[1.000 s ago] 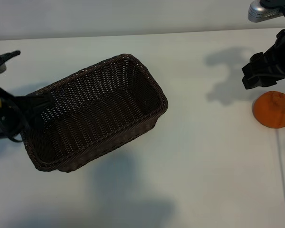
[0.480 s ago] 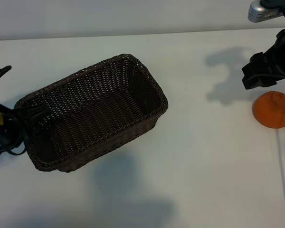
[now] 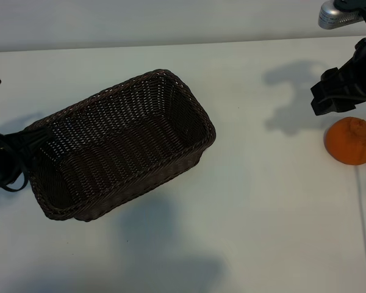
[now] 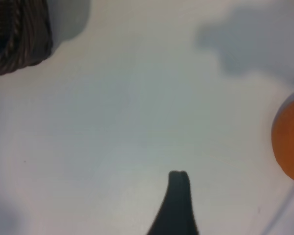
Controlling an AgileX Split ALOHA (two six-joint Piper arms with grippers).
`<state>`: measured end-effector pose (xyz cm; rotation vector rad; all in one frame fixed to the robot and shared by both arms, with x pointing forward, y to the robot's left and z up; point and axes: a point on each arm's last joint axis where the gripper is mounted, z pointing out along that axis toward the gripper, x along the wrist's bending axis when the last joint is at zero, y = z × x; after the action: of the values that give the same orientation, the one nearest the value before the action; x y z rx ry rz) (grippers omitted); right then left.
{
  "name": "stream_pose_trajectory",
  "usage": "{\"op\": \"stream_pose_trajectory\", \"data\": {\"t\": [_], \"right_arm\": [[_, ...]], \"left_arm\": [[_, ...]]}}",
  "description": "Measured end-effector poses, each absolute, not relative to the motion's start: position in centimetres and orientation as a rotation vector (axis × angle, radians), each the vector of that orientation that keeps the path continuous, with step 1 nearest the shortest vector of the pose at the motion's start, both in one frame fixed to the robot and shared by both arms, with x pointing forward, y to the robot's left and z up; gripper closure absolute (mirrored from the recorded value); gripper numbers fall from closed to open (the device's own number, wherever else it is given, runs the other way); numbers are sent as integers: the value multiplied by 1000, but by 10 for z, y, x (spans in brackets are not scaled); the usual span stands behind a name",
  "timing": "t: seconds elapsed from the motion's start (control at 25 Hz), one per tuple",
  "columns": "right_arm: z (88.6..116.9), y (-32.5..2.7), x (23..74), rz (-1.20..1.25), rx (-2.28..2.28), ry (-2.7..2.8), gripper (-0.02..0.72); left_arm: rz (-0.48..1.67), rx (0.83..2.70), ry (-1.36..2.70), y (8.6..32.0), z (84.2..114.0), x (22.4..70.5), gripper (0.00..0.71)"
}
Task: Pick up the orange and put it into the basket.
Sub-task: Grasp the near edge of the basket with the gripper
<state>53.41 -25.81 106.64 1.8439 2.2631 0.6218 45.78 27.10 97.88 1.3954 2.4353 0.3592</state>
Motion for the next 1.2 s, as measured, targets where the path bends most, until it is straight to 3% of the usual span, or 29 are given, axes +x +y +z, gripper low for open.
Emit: {"op": "stream_pose_trajectory", "data": {"t": [0.72,0.84,1.04,1.2], "right_arm": [[1066,-258,534,622,1844,2263,108],[1066,-258,534,622,1844,2263,108],[1066,-258,534,622,1844,2263,108],[1066,-258,534,622,1844,2263,108]], "left_arm": [[123,1526,2506,256,919,477,166],[129,1519,2494,255,919,478,262],[140,1508,2475,255,920,480,555],[146,1510,2454,255,920,481,556]]}}
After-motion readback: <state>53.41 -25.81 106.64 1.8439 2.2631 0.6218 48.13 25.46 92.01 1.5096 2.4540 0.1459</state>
